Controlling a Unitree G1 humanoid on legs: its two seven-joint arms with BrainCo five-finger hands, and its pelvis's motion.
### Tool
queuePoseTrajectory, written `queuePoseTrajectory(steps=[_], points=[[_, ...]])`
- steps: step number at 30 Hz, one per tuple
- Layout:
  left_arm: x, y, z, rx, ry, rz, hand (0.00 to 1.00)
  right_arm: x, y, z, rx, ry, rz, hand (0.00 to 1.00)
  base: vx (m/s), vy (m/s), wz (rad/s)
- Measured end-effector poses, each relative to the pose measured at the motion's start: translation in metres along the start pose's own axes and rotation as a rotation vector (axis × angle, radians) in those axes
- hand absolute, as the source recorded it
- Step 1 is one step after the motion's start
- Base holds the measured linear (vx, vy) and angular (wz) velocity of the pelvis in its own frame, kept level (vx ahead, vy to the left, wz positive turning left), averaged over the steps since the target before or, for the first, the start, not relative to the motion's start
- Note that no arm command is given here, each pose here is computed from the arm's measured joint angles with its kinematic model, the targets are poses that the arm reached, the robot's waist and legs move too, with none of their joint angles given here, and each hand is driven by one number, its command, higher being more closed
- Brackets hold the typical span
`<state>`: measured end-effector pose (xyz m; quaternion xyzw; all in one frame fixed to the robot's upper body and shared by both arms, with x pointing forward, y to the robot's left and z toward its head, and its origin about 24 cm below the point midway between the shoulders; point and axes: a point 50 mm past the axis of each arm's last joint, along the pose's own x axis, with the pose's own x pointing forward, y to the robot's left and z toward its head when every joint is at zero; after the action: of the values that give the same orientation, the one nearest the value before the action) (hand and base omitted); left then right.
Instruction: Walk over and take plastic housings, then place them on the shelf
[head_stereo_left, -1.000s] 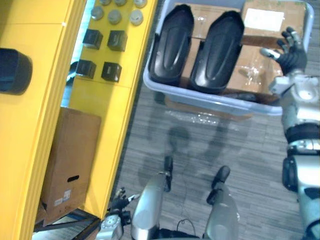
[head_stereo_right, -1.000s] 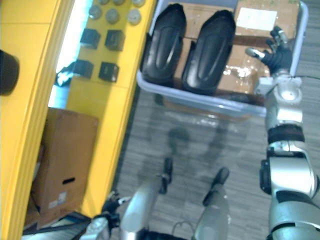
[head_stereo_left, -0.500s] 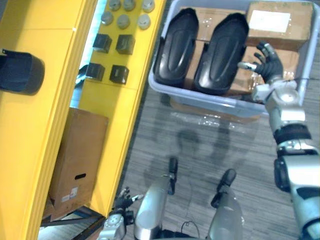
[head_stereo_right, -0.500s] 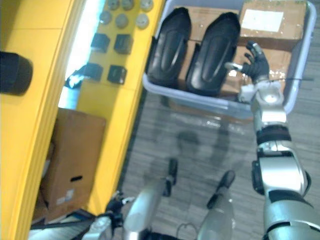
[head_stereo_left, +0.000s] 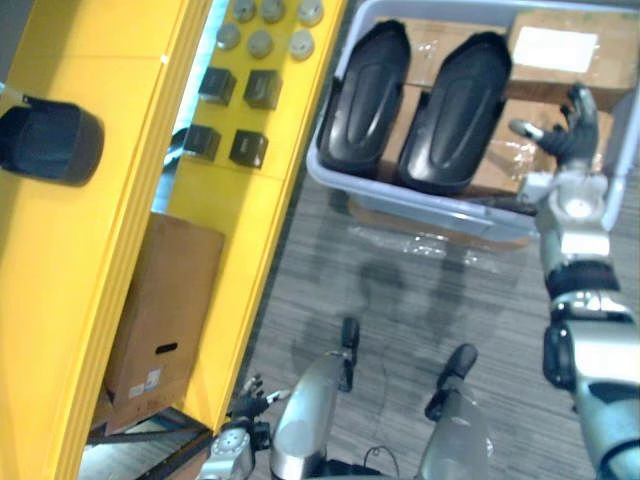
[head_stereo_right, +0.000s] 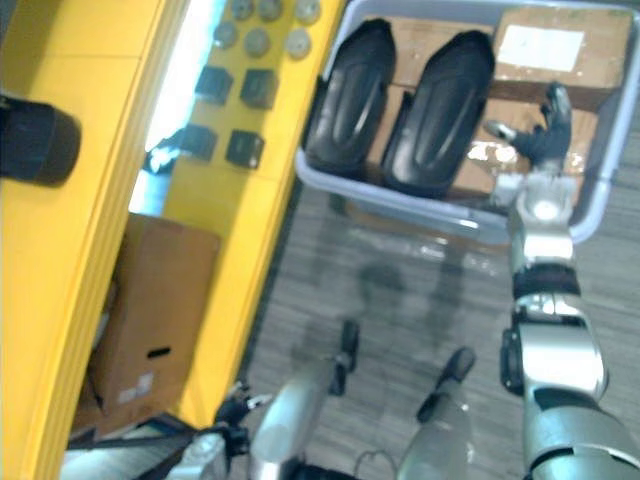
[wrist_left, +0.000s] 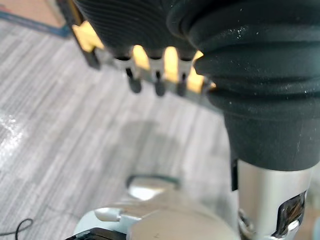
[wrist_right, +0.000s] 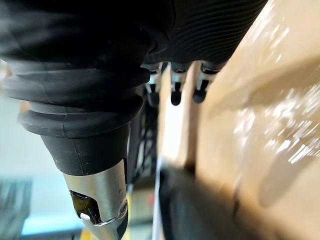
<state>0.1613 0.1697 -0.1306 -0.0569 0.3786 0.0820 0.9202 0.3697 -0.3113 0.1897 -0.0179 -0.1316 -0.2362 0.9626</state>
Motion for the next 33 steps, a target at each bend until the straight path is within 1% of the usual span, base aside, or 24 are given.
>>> queuePoseTrajectory(steps=[2,3,5,7,10,14,22,25,27,28,30,32,33], points=[[-0.001,0.005,0.003,-0.032,-0.020,0.022,0.00,-0.008,-0.024,-0.015,0.080,0.027,-0.067,0.00,0.05,-0.001,0.00],[-0.001,0.005,0.005,-0.037,-0.027,0.023,0.00,-0.010,-0.031,-0.017,0.101,0.030,-0.089,0.00,0.06,-0.016,0.07],[-0.001,0.003,0.009,-0.072,-0.047,0.021,0.00,-0.017,-0.058,-0.025,0.152,0.042,-0.156,0.00,0.05,-0.029,0.08],[0.000,0.003,0.013,-0.081,-0.062,0.024,0.00,-0.017,-0.069,-0.022,0.182,0.031,-0.186,0.00,0.05,-0.035,0.12],[-0.001,0.003,0.013,-0.081,-0.062,0.032,0.00,-0.015,-0.078,-0.012,0.180,-0.020,-0.204,0.00,0.02,-0.031,0.13],[-0.001,0.006,0.008,-0.078,-0.042,0.057,0.00,-0.013,-0.072,-0.008,0.174,-0.044,-0.162,0.00,-0.02,-0.027,0.14],[-0.008,0.019,-0.006,-0.071,-0.021,0.098,0.00,-0.012,-0.046,0.008,0.142,-0.137,-0.060,0.00,-0.02,-0.015,0.04],[-0.009,0.026,-0.004,-0.069,-0.034,0.123,0.00,-0.016,-0.031,0.011,0.186,-0.172,-0.029,0.00,0.00,-0.036,-0.12],[-0.012,0.033,-0.005,-0.054,-0.039,0.137,0.00,-0.023,-0.017,0.004,0.210,-0.166,0.000,0.00,0.02,-0.060,-0.31],[-0.014,0.039,-0.006,-0.034,-0.046,0.147,0.00,-0.033,-0.007,-0.008,0.215,-0.139,0.026,0.00,0.05,-0.065,-0.38],[-0.016,0.045,-0.007,-0.014,-0.057,0.168,0.00,-0.054,0.000,-0.036,0.227,-0.065,0.035,0.00,0.06,-0.053,-0.38],[-0.018,0.052,-0.006,0.086,-0.066,0.186,0.00,-0.088,0.000,-0.071,0.240,0.035,0.026,0.00,0.07,-0.032,-0.23],[-0.019,0.053,-0.006,0.111,-0.065,0.193,0.00,-0.096,-0.001,-0.078,0.242,0.052,0.021,0.00,0.06,0.005,-0.16]])
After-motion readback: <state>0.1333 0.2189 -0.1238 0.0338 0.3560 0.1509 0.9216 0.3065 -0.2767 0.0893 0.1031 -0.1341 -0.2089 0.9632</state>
